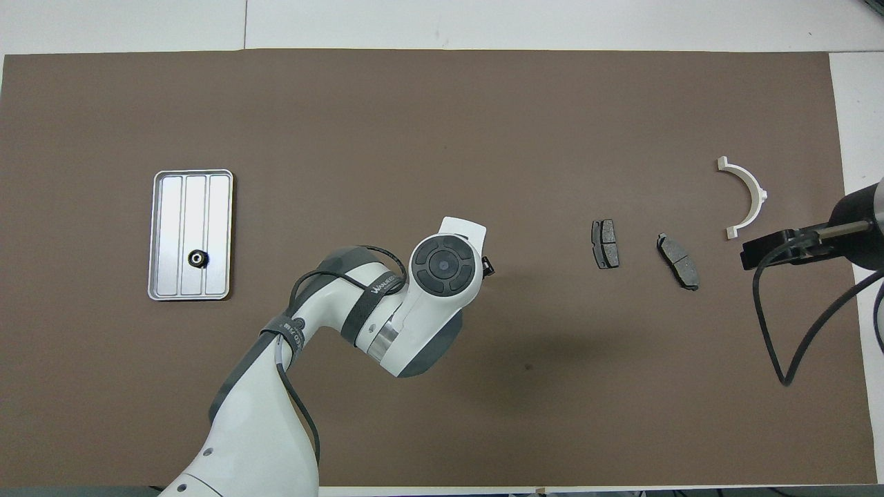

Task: Pick bearing gear from pile to tray
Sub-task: 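Grasp the second gear with the left gripper while the right withdraws, then carry the second gear with the left gripper over the tray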

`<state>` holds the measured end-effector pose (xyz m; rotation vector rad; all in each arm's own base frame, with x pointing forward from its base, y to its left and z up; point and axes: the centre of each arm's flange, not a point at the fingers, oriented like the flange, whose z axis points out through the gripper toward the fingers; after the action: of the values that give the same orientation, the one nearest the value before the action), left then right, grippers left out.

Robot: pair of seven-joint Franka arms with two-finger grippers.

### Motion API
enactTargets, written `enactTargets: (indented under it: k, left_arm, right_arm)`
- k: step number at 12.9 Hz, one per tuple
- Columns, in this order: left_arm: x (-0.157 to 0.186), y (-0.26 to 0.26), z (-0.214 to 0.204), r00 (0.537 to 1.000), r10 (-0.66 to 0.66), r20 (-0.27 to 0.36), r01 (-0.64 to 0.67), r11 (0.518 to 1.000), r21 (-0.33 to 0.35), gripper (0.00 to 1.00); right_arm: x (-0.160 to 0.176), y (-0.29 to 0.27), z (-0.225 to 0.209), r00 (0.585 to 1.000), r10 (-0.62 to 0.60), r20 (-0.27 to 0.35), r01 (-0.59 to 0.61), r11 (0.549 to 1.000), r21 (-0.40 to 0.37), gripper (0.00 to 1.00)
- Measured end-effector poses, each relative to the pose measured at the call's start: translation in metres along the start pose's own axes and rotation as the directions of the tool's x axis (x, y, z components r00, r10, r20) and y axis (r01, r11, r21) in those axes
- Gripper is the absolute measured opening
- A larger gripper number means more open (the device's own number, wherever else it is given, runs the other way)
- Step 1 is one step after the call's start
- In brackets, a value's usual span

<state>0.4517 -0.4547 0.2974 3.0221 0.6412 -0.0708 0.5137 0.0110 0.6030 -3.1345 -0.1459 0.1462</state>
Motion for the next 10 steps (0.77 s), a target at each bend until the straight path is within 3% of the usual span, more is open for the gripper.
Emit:
enactTargets:
  k: [2, 3, 4, 7, 9, 10]
  left_arm:
    - [0.0002, -0.0001, 0.0013, 1.0, 0.0, -0.001, 0.0, 1.0, -0.003, 0.9]
    - [0.0002, -0.0004, 0.003, 1.0, -0.001, -0.001, 0.001, 1.0, -0.002, 0.9]
    - [0.0003, -0.0007, 0.0051, 1.0, -0.001, 0.0, 0.001, 1.0, 0.001, 0.81]
    - [0.0006, -0.0012, 0.0086, 1.0, -0.001, 0.003, 0.001, 1.0, 0.007, 0.77]
    - [0.0005, 0.0001, 0.0046, 1.0, 0.0, 0.0, 0.0, 1.0, 0.002, 0.51]
    - [0.0005, 0.0001, 0.0044, 1.0, 0.0, 0.0, 0.0, 1.0, 0.001, 0.51]
  right_arm:
    - [-0.0003, 0.0, 0.0002, 1.0, 0.0, 0.001, 0.0, 1.0, 0.0, 1.0]
    - [-0.0003, 0.0, 0.0003, 1.0, 0.0, 0.002, 0.0, 1.0, 0.0, 1.0]
    - [-0.0004, 0.0, 0.0003, 1.0, 0.0, 0.002, 0.0, 1.0, 0.0, 1.0]
    - [-0.0011, -0.0001, -0.0004, 1.0, 0.0, 0.0, 0.0, 1.0, 0.0, 0.98]
    - [-0.0016, -0.0002, -0.0009, 1.0, 0.0, 0.0, 0.0, 1.0, 0.0, 1.0]
    - [-0.0017, -0.0002, -0.0009, 1.0, 0.0, 0.0, 0.0, 1.0, 0.0, 0.97]
